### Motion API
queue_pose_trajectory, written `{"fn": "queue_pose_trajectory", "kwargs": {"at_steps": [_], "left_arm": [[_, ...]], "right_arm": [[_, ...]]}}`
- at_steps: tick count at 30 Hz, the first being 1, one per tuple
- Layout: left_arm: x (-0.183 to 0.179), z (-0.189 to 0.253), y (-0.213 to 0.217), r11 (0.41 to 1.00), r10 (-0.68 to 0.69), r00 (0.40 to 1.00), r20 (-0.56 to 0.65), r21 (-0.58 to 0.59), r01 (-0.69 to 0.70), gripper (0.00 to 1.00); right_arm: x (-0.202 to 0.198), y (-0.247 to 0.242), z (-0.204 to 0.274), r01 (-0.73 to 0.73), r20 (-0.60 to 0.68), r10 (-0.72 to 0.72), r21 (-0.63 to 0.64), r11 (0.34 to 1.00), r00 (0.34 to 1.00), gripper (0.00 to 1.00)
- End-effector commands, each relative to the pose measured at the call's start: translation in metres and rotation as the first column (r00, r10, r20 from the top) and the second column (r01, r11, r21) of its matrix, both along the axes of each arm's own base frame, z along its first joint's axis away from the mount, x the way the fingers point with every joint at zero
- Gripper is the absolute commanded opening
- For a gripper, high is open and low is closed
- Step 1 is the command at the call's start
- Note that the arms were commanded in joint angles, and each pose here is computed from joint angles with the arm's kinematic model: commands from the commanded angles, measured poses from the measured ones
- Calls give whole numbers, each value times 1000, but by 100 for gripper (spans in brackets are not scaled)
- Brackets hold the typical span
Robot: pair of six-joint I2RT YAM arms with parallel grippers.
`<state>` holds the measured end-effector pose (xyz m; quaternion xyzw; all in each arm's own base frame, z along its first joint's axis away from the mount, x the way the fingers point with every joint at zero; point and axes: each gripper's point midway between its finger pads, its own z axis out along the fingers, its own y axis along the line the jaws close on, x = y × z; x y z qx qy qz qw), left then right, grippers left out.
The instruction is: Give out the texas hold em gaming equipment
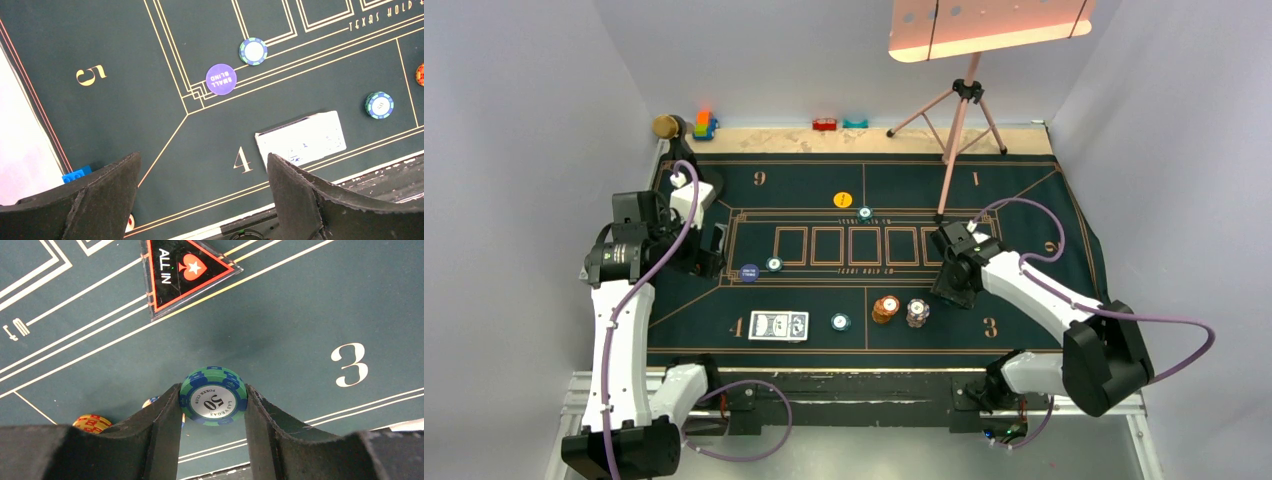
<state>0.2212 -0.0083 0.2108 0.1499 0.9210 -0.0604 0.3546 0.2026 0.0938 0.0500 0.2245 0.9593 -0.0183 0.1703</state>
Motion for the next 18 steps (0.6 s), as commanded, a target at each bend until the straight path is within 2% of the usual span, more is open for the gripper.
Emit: {"fn": "queue_pose_trajectory", "kwargs": {"at_steps": [1,5,10,15,18], "left_arm": [[7,20,-1,1000,-19,998,61,0,19,100],[7,21,0,1000,-22,998,67,11,21,100],[8,22,1,1000,-21,998,64,12,20,100],[10,26,0,1000,-20,997,70,6,19,100],[9,25,-1,1000,-21,998,67,4,20,100]], "right_arm": [[12,-6,1,113,68,-113,10,994,991,0],[10,-19,-11,164,58,-163,-19,986,985,0],[6,-20,-26,189,36,-190,10,982,981,23],[8,-17,-30,165,13,-165,6,986,986,34],[11,-16,-24,155,23,-155,12,988,988,51]]}}
